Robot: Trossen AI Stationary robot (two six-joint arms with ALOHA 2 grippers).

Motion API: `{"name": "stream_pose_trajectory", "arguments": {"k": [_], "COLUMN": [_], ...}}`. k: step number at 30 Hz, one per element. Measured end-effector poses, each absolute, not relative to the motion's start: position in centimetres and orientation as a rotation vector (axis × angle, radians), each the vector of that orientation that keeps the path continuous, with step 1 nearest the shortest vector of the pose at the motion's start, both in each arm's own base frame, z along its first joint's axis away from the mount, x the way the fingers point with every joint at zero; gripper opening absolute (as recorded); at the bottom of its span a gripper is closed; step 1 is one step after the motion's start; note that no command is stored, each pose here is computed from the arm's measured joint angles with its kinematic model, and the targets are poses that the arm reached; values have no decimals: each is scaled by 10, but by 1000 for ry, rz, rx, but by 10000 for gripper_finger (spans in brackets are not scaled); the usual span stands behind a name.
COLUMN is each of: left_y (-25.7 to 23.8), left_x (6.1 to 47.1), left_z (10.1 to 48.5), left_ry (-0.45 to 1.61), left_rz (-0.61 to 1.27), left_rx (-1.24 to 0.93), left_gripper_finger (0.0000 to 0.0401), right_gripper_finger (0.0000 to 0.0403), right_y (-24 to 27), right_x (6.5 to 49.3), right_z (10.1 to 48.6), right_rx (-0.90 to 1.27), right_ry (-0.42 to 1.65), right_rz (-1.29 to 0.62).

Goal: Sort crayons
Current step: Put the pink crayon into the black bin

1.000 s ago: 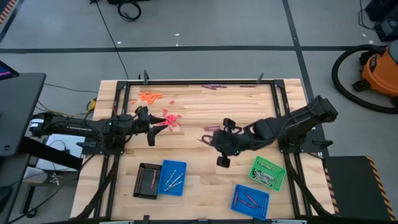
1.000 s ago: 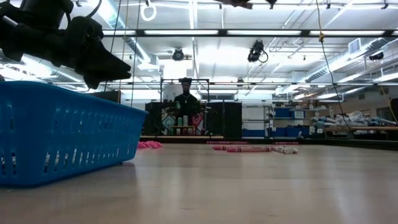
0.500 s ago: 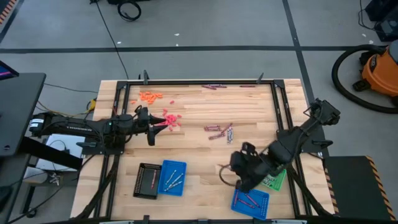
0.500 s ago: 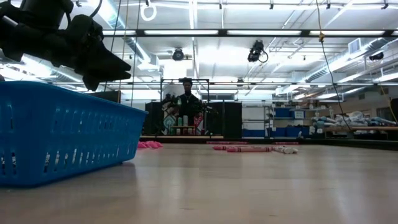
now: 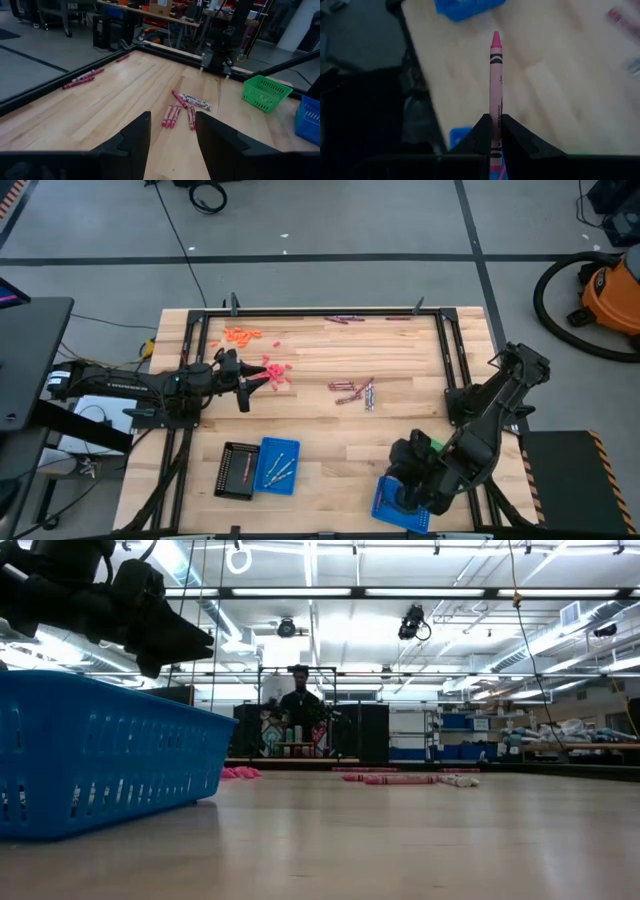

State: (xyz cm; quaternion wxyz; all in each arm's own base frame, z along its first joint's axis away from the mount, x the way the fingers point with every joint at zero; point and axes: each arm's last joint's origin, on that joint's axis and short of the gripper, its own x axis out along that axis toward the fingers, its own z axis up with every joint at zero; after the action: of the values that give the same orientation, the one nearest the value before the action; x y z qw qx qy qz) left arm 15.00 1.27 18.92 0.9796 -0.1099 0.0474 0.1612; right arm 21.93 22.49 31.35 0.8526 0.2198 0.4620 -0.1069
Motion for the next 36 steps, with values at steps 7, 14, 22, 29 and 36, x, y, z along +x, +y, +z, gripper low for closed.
{"name": "stream_pose_trajectory", "arguments": {"k": [7, 14, 22, 29, 36], "left_y": [13, 11, -6, -25, -28], "left_x": [150, 151, 151, 150, 152], "left_z": [189, 190, 193, 194, 198], "left_ry": [96, 93, 117, 93, 36], "left_rz": [324, 259, -172, -274, -191], "left_rx": [-208, -227, -222, -96, -81], "left_gripper_finger": [164, 164, 164, 164, 176], "right_gripper_finger": [36, 36, 36, 36, 36], "right_y": [237, 240, 213, 170, 145], "right_x": [223, 240, 299, 335, 364], "right_z": [281, 265, 245, 240, 251], "right_rx": [563, 464, 258, 101, 27], "right_ry": [1121, 1086, 968, 869, 725], "right_rz": [-231, -208, -144, -275, -207]}}
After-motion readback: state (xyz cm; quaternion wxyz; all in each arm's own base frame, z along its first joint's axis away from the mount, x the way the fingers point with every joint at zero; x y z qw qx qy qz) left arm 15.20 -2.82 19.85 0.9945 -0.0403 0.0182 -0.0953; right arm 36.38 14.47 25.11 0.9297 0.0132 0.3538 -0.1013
